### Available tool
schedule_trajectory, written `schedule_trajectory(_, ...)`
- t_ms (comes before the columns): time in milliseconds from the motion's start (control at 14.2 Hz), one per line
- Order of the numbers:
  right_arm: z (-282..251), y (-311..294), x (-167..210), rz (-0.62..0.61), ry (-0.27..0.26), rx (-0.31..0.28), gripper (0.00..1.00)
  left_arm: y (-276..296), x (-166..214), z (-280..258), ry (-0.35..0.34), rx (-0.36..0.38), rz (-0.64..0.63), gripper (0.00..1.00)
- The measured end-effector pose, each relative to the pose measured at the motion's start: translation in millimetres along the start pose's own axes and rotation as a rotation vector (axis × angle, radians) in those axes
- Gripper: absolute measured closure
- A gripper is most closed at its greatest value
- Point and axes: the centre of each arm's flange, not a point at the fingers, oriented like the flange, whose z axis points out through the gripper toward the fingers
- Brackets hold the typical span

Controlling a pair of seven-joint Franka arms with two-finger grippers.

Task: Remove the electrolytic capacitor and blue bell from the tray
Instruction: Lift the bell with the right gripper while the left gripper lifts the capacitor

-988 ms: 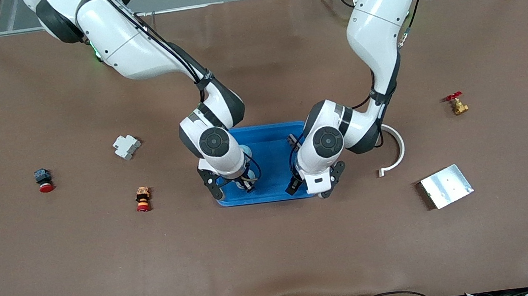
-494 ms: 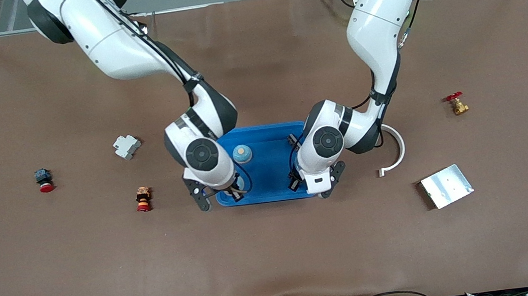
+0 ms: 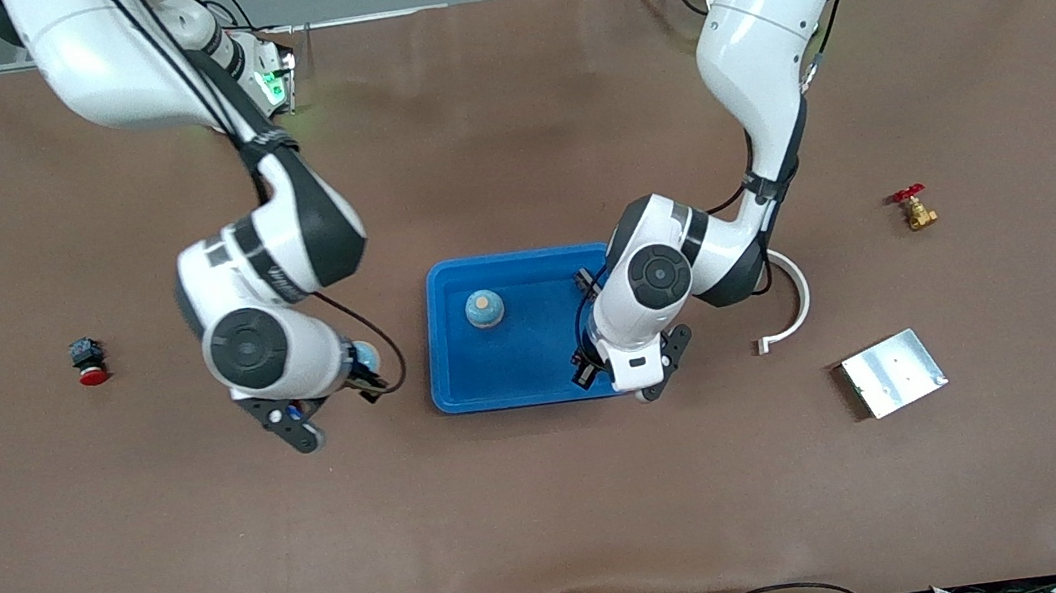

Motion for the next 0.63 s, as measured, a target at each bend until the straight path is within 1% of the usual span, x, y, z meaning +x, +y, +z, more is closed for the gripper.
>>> schedule_trajectory(141, -10.7, 36.6, 22.9, -0.079, -0.005, -0.003, 0.35, 1.8, 3.6, -23.3, -0.002, 0.013, -0.004, 0.66)
schedule_trajectory(282, -19.8, 74.3, 44.8, -0.151, -0.010, -0.002, 0.35, -1.0, 12.7, -49.5, -0.007, 0.053, 0.008, 0.66)
schedule_trajectory(353, -24.2, 93.4, 56.1, -0.185, -0.008, 0.003, 0.35, -4.2, 19.0, -63.0, -0.014, 0.082, 0.044, 0.66)
schedule_trajectory(494, -26.2, 129.5, 77.6, -0.251, 0.010, 0.018, 0.35, -12.6, 33.6, -84.3, -0.033, 0.136, 0.118, 0.66)
schedule_trajectory(635, -16.8, 160.0, 91.1, -0.314, 0.044, 0.035, 0.35, -20.9, 46.5, -96.3, -0.047, 0.165, 0.165, 0.66)
